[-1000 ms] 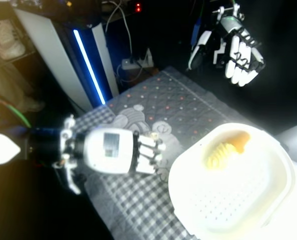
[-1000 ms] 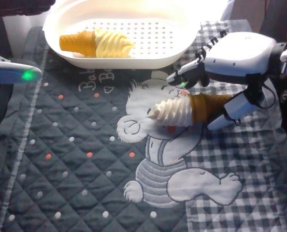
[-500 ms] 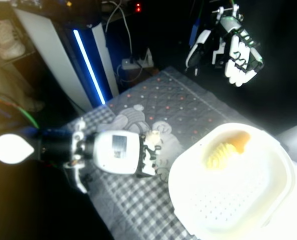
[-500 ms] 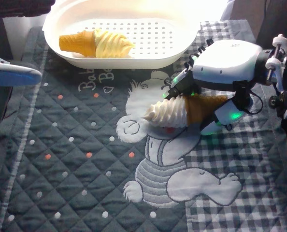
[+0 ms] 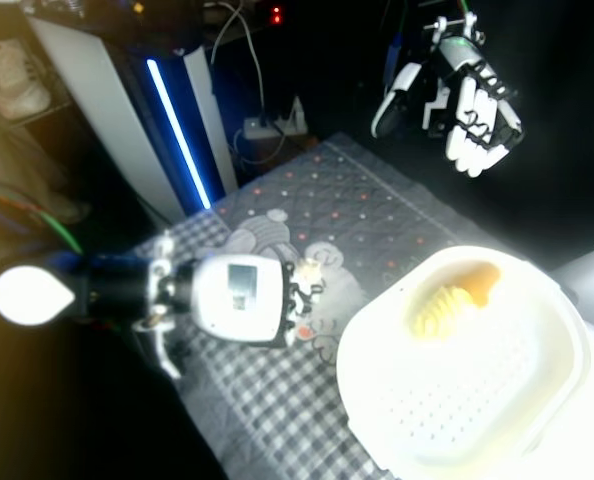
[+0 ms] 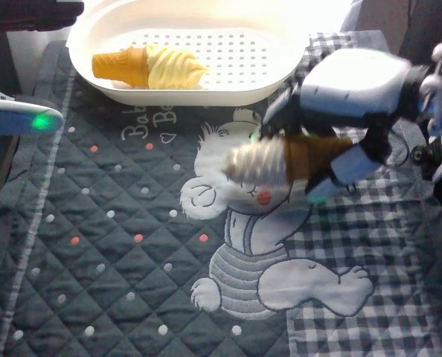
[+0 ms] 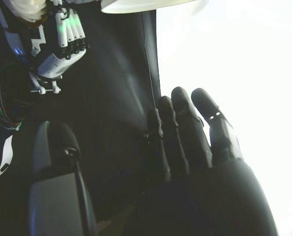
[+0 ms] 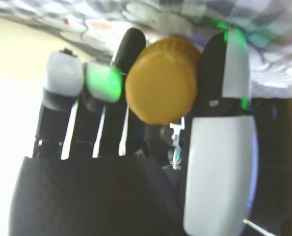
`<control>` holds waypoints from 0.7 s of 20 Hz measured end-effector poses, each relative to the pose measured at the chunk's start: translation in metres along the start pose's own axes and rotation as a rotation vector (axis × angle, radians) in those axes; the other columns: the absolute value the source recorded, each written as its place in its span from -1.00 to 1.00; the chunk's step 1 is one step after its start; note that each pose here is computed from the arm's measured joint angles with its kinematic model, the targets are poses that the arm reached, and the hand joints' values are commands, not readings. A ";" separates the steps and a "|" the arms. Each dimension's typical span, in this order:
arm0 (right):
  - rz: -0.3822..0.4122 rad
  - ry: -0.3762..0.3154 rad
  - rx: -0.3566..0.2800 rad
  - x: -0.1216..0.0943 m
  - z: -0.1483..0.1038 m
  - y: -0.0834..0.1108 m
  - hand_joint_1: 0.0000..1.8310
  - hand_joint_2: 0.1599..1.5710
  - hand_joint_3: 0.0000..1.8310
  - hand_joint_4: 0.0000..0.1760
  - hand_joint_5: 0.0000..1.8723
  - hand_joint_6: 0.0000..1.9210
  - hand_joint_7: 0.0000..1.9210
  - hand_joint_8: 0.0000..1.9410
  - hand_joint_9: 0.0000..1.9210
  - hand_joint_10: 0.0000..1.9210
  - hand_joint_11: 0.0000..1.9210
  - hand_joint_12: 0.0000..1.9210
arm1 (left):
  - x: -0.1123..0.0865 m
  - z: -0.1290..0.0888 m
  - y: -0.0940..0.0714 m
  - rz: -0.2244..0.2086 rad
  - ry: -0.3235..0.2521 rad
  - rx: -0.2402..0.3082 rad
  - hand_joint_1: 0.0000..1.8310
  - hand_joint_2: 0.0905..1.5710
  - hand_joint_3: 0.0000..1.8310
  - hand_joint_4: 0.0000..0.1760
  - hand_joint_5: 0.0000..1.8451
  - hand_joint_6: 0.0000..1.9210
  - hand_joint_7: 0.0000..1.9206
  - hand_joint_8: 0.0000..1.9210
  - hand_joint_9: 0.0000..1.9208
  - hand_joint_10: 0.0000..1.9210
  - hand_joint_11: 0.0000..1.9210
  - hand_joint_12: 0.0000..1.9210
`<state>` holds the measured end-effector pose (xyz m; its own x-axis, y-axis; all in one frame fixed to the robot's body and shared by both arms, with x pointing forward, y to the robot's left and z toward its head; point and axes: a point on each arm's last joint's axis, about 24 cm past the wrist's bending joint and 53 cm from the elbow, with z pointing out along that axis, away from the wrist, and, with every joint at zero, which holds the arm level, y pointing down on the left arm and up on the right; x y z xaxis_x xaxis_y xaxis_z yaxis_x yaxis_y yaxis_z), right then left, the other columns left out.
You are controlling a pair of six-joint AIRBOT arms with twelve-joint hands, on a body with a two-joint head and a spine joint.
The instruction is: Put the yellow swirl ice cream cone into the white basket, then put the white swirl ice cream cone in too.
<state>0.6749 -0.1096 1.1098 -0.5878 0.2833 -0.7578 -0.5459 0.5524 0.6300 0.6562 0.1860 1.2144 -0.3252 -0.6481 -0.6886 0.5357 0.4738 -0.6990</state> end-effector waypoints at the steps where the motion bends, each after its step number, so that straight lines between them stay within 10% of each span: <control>1: 0.028 -0.039 -0.023 -0.012 -0.002 0.003 0.30 0.25 -1.00 -1.00 0.25 -0.31 0.12 0.78 0.15 1.00 0.12 1.00 | 0.000 0.000 0.000 0.001 0.000 0.001 -0.04 0.07 -1.00 -1.00 -0.45 -1.00 -0.41 -1.00 -0.41 -0.99 -0.92 0.36; 3: 0.053 -0.101 -0.066 -0.033 -0.009 0.009 0.37 0.34 -1.00 -1.00 0.11 -0.32 0.06 0.29 0.05 0.53 -0.10 0.87 | 0.000 -0.001 0.000 0.001 0.000 0.001 -0.02 0.08 -0.99 -1.00 -0.46 -1.00 -0.42 -1.00 -0.41 -1.00 -0.93 0.37; 5: 0.099 -0.194 -0.098 -0.060 -0.013 0.008 0.40 0.30 -1.00 -1.00 0.09 -0.25 0.21 -0.09 0.20 -0.07 0.06 0.28 | 0.001 -0.001 0.004 -0.006 -0.002 -0.012 -0.01 0.08 -1.00 -1.00 -0.46 -1.00 -0.43 -1.00 -0.41 -0.99 -0.92 0.37; 10: 0.155 -0.394 -0.061 -0.126 0.028 -0.015 0.41 0.24 -1.00 -1.00 0.15 -0.29 0.34 -0.37 0.44 -0.61 0.24 -0.01 | 0.015 0.004 0.010 -0.024 0.022 -0.020 0.02 0.08 -1.00 -1.00 -0.45 -0.99 -0.43 -1.00 -0.41 -1.00 -0.94 0.39; 14: 0.130 -0.382 -0.010 -0.132 0.074 -0.015 0.39 0.25 -1.00 -1.00 0.19 -0.38 0.27 -0.24 0.33 -0.62 -0.09 0.38 | 0.014 0.007 0.009 -0.023 0.020 -0.006 -0.02 0.08 -1.00 -1.00 -0.44 -1.00 -0.42 -1.00 -0.43 -1.00 -0.98 0.41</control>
<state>0.8051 -0.0969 1.1873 -0.3887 0.6226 -0.6792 -0.4884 0.4858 0.7249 0.6619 0.1762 1.1998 -0.3531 -0.6469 -0.6759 0.5229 0.4627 -0.7159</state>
